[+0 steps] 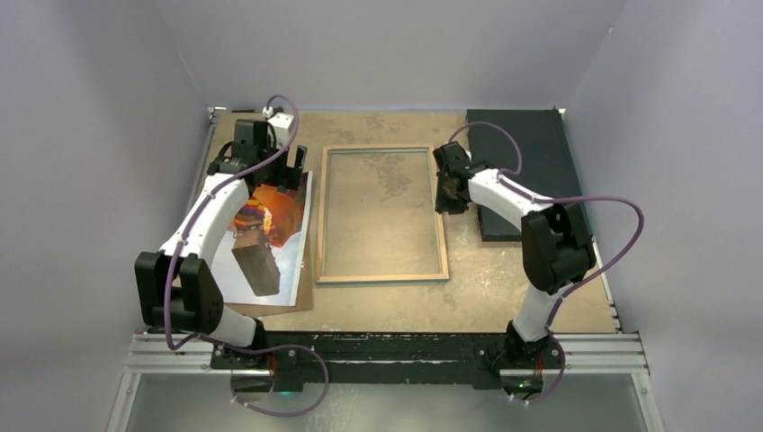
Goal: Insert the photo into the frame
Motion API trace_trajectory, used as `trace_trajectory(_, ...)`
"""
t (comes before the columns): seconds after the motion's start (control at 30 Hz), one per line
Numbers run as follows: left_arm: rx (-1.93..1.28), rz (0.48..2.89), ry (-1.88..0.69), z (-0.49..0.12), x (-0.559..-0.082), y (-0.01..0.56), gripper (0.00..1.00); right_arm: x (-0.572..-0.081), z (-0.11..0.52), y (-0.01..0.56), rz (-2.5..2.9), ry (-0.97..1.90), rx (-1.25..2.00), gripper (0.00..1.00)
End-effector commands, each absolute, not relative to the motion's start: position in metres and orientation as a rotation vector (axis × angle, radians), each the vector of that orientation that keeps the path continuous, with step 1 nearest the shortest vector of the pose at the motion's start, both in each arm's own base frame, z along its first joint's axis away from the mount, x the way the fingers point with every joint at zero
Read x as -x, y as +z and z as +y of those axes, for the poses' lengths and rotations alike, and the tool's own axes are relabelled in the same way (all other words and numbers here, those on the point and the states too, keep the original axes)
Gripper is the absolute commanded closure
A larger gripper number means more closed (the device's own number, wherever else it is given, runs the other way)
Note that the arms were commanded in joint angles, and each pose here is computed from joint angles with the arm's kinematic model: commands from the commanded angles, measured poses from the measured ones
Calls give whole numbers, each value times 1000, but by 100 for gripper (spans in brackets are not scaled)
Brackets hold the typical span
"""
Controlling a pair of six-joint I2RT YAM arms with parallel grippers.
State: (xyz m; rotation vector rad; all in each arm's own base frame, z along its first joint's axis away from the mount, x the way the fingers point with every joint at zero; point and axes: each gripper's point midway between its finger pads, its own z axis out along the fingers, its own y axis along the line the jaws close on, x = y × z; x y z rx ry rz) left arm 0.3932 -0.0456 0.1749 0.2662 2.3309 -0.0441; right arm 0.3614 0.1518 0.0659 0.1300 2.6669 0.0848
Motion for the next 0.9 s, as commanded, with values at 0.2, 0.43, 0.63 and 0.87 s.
trace_trajectory(0.2, -323, 2324, -31, -43, -393, 164, 7, -376, 149, 74, 2572, -6, -261, 68)
trace_trajectory(0.43, -341, 2377, -43, -45, -385, 134, 8, -372, 200, 100, 2472, 172, -221, 66)
trace_trajectory(0.63, -377, 2424, -56, -68, -381, 96, 17, -348, 212, 52, 2599, 246, -284, 69)
trace_trajectory(0.87, -459, 2457, 18, -94, -385, 69, 24, -335, 190, 28, 2610, 162, -333, 69)
